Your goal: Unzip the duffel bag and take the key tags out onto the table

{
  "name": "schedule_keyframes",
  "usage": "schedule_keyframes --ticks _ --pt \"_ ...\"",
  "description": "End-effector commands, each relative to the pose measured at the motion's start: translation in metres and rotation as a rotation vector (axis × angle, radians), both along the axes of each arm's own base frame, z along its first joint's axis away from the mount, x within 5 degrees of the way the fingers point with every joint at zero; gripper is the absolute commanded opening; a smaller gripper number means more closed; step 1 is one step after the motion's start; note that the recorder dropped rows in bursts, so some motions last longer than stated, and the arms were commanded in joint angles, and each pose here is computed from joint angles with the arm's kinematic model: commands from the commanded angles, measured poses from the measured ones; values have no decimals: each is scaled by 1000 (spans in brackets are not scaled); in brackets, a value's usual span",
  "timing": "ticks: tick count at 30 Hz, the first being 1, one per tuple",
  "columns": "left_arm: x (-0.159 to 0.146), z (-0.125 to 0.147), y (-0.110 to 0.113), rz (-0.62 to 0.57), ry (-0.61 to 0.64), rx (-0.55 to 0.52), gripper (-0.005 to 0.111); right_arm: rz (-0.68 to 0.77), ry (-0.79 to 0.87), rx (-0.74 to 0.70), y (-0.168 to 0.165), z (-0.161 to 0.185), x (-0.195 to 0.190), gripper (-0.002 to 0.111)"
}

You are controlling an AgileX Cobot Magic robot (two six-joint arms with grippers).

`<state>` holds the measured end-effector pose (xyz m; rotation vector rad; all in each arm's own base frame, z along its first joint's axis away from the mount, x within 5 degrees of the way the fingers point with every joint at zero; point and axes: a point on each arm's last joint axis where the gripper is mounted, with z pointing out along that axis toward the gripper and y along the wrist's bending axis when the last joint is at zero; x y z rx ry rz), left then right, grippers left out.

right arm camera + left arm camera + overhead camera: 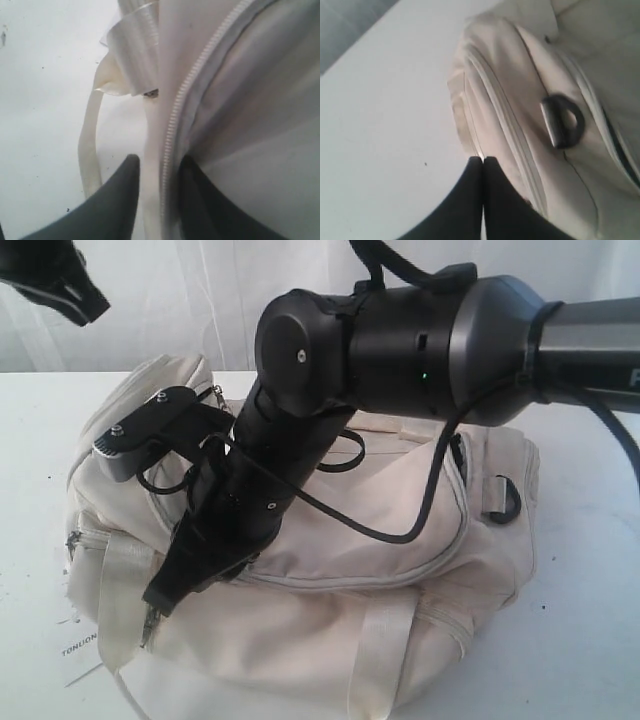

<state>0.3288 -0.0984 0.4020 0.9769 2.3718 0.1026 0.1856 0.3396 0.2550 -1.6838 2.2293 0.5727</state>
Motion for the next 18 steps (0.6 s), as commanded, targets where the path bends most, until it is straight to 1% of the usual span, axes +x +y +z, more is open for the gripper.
schedule_keyframes --ticks 1,5,8,11,15,18 --pt "-42 2 14 7 64 4 0 14 73 -18 -9 12 -14 40" --pt "-88 5 26 22 60 -25 0 -3 50 29 -18 36 -19 52" --pt "-120 -5 31 7 87 -62 0 10 -5 40 -27 52 -22 53" --pt "-146 -27 35 -9 119 -95 0 35 -63 -4 -40 62 -24 53" --pt "-164 -54 40 -15 63 -117 0 55 -76 -59 -49 66 -27 53" --pt "-167 -77 38 -1 -1 -179 0 57 -88 -83 -51 64 -26 53"
